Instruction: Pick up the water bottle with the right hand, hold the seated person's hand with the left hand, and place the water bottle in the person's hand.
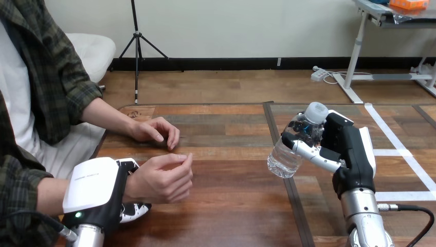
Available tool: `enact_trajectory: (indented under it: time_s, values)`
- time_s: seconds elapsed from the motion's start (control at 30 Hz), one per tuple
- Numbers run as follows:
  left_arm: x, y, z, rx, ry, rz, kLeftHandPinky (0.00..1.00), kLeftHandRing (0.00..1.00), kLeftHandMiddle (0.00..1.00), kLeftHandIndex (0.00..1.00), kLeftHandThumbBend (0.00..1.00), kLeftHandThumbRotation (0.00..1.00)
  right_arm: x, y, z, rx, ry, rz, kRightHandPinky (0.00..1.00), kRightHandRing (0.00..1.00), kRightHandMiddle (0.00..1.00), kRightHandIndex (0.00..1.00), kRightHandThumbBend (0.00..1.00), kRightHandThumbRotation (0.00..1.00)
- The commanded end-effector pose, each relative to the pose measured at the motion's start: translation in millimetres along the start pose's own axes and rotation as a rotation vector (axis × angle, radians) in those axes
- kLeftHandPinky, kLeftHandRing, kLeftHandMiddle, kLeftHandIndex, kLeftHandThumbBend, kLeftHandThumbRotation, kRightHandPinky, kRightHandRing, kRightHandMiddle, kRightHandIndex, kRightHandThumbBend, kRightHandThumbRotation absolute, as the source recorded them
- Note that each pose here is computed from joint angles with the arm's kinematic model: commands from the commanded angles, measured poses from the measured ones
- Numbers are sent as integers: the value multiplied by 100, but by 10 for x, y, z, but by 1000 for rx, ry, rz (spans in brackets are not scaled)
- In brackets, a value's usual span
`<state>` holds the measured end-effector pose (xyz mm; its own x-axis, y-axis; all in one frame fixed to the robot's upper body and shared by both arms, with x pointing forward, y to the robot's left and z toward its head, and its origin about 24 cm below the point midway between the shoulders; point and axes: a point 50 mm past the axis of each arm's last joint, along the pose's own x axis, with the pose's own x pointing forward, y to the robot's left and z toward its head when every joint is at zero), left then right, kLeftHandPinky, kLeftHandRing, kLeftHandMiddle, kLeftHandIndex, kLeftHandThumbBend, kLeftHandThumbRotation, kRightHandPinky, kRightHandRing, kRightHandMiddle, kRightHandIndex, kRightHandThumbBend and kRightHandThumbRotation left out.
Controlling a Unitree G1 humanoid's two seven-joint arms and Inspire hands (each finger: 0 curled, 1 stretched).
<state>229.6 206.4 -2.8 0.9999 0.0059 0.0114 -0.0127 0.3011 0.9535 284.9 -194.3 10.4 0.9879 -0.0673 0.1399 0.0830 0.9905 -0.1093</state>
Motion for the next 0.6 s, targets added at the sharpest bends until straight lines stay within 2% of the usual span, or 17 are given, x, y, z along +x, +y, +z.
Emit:
enact_trajectory:
  time_s: [0.0,0.57]
  values:
    - [29,25,116,-46,-34,23,43,47,52,52,74,0,251,-20,330,-8,-150,-11,43,48,51,54,69,0]
    - [12,58,144,-72,-46,41,41,46,50,51,75,0,255,-13,332,8,-156,2,44,49,52,55,67,0]
